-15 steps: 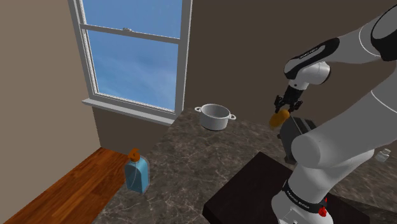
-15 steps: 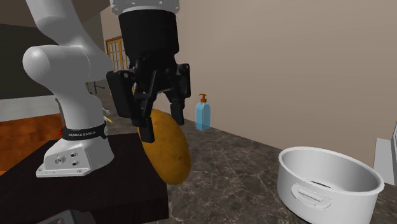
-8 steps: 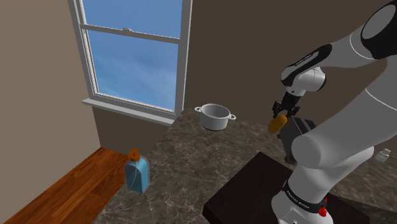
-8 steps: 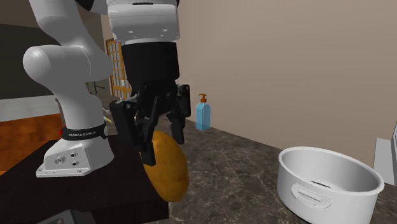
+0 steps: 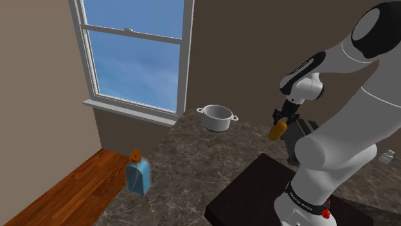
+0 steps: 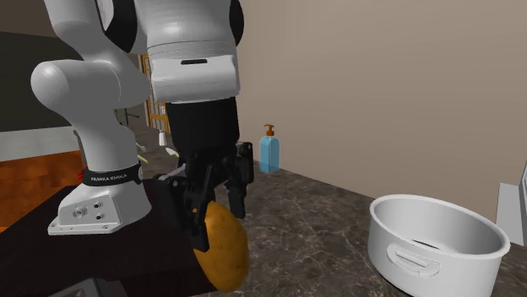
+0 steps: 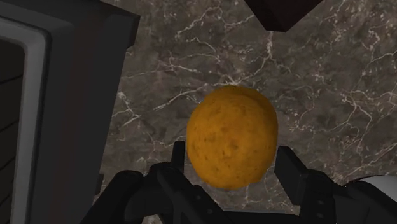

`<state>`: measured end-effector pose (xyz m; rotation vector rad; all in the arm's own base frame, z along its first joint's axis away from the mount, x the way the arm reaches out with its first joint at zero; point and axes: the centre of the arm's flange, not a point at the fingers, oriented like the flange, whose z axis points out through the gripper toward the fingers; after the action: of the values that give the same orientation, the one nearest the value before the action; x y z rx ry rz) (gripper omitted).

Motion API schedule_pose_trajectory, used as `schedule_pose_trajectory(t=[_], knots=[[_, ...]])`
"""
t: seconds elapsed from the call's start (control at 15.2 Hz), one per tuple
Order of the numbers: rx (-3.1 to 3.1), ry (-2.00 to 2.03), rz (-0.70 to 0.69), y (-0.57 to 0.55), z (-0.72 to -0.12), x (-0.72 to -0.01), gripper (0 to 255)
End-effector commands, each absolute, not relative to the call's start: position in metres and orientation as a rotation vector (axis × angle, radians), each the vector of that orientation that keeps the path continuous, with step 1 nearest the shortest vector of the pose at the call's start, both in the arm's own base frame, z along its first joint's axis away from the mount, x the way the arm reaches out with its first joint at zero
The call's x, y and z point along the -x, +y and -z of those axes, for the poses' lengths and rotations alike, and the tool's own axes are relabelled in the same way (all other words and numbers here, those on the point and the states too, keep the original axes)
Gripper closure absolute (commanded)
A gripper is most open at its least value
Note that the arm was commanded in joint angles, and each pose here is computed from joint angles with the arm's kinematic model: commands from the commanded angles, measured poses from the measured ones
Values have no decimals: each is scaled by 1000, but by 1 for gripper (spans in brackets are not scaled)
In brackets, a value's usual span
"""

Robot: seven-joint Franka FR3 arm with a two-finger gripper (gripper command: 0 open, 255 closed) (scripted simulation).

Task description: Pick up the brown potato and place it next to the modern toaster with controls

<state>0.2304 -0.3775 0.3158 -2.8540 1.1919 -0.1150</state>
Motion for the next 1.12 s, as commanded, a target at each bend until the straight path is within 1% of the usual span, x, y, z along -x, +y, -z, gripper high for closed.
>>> schedule_pose_trajectory(t=[0.0,1.06], knots=[[2855,1193,116,-377,-304,-229,255],[2855,1193,116,-377,-220,-229,255]])
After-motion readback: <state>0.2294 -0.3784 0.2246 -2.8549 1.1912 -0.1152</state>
